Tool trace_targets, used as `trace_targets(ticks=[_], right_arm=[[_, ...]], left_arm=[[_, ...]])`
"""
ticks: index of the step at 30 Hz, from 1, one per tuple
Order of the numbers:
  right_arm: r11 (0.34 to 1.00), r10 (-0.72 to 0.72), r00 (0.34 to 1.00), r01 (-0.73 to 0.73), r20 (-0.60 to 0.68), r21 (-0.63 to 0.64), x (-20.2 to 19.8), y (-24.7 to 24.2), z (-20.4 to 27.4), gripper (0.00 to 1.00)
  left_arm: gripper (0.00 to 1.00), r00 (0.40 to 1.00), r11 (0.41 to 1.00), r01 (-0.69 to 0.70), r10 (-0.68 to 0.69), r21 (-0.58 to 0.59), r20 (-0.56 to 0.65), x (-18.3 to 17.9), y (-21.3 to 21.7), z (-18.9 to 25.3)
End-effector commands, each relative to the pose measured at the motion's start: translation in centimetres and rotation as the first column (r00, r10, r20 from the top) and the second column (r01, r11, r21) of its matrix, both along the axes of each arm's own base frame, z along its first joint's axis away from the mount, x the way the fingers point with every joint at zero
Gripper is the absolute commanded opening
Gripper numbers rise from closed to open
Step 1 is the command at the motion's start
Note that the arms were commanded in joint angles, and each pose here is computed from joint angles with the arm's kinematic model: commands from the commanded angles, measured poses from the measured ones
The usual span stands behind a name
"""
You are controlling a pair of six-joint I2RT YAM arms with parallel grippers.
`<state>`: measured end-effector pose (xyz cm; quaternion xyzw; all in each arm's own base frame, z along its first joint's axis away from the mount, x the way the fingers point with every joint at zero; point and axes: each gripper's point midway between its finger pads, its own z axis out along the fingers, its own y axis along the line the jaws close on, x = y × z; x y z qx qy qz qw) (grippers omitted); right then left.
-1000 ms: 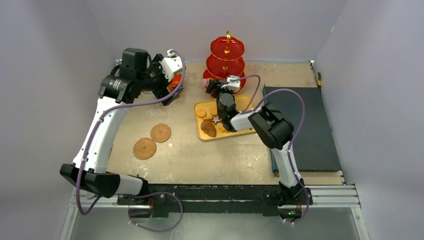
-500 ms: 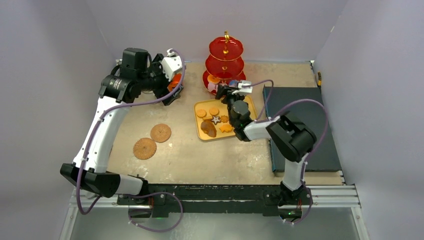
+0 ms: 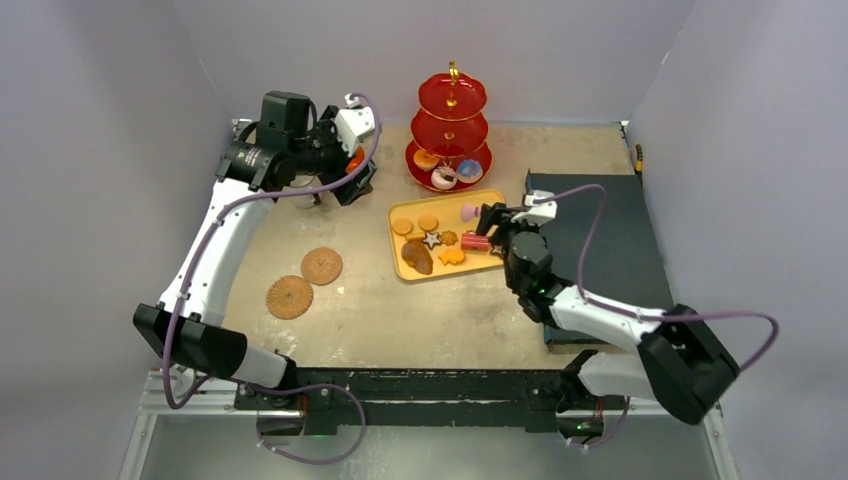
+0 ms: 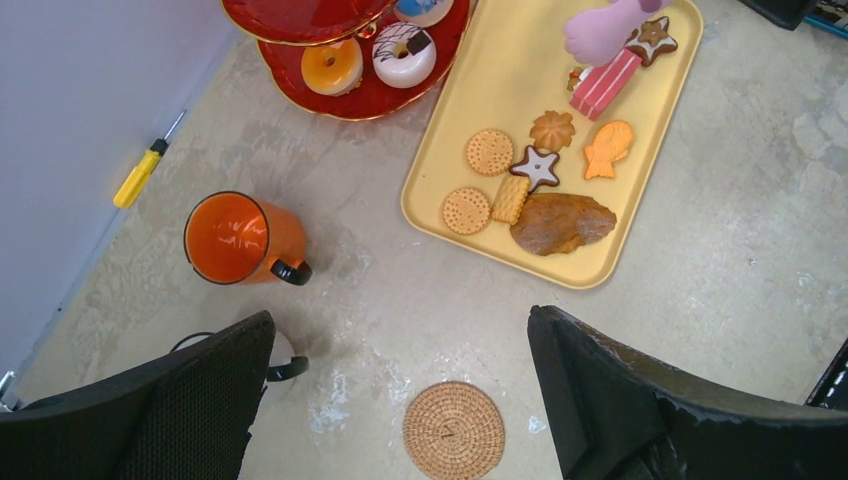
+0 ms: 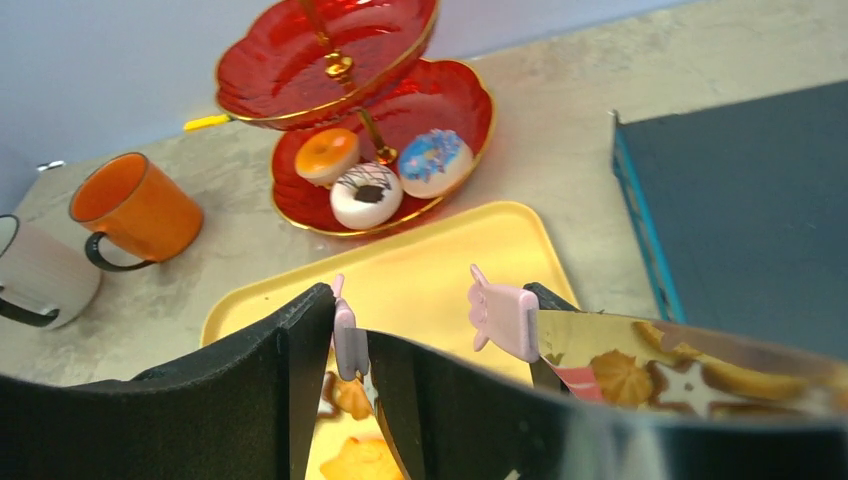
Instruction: Serve the afternoon tea
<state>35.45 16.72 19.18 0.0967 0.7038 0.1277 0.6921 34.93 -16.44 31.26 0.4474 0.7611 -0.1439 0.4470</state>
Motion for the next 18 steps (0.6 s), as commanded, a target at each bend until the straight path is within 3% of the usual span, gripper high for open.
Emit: trace_targets(ticks=[1, 5, 18], right_arm=[[0.995, -0.091, 0.986, 0.086, -0.141, -0.040, -2.3, -3.0, -2.6, 0.70], [0.986, -0.167, 0.962, 0.157, -0.217, -0.063, -3.3, -4.7, -4.0, 0.68], [0.961, -0.276, 0.928, 0.261, -0.249, -0.091, -4.2, -6.9, -5.5, 0.61]], left_arm=[[0.97, 0.998, 0.998, 0.023, -0.020, -0.060, 0.057, -0.3, -0.9, 2.5], [0.97, 0.998, 0.997, 0.027, -0.023, -0.069, 0.059, -0.6, -1.1, 2.8], [0.97, 0.998, 0.997, 0.033, -0.029, -0.064, 0.061, -0.9, -1.0, 3.0]])
